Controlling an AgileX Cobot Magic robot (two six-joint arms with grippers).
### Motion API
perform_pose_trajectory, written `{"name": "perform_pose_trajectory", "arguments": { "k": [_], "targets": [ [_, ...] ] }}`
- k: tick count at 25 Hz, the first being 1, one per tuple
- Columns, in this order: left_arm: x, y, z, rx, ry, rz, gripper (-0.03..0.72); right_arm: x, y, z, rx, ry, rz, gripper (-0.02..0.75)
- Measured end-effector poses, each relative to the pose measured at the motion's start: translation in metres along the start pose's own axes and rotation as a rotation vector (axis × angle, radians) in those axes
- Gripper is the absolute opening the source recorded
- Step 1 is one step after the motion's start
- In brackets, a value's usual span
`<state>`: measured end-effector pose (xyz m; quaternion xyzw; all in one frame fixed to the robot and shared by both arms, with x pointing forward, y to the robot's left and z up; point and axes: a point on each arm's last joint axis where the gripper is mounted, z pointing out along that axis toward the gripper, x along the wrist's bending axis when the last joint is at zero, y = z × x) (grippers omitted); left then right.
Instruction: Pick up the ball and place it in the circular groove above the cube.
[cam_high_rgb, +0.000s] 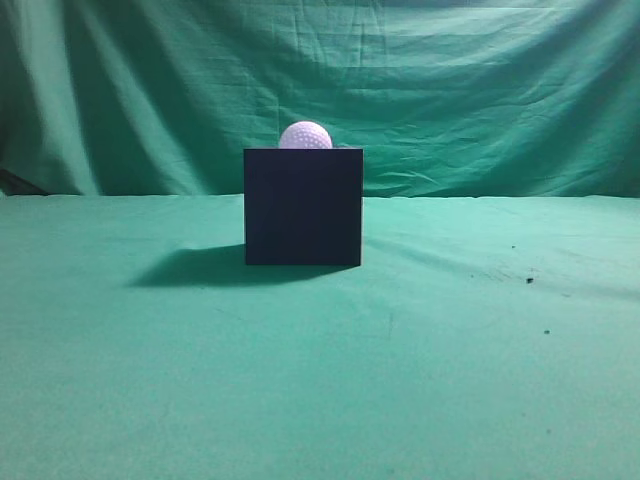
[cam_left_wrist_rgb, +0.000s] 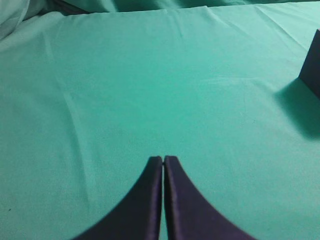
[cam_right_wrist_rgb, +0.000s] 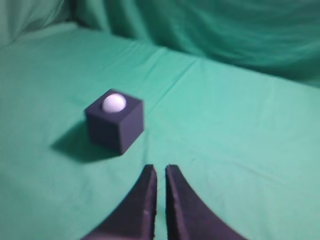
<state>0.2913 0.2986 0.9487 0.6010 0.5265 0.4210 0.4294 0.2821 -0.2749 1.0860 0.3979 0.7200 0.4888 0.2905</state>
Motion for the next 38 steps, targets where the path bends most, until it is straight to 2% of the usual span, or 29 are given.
{"name": "perform_pose_trajectory", "arguments": {
  "k": [5,9,13,20,38],
  "targets": [
    [0.0,0.0,0.0,0.0,0.0,0.0,0.0,-0.006,-0.042,0.013,-0.113,-0.154,0.066,0.0],
    [0.0,0.0,0.0,0.0,0.0,0.0,0.0,-0.01,-0.076,0.023,-0.116,-0.274,0.135,0.0],
    [0.0,0.0,0.0,0.0,0.0,0.0,0.0,-0.012,-0.104,0.034,-0.085,-0.336,0.162,0.0],
    [0.0,0.0,0.0,0.0,0.0,0.0,0.0,-0.014,-0.136,0.048,-0.004,-0.377,0.199,0.0],
    [0.0,0.0,0.0,0.0,0.0,0.0,0.0,-0.015,-0.134,0.048,-0.04,-0.393,0.22,0.0]
  ]
}}
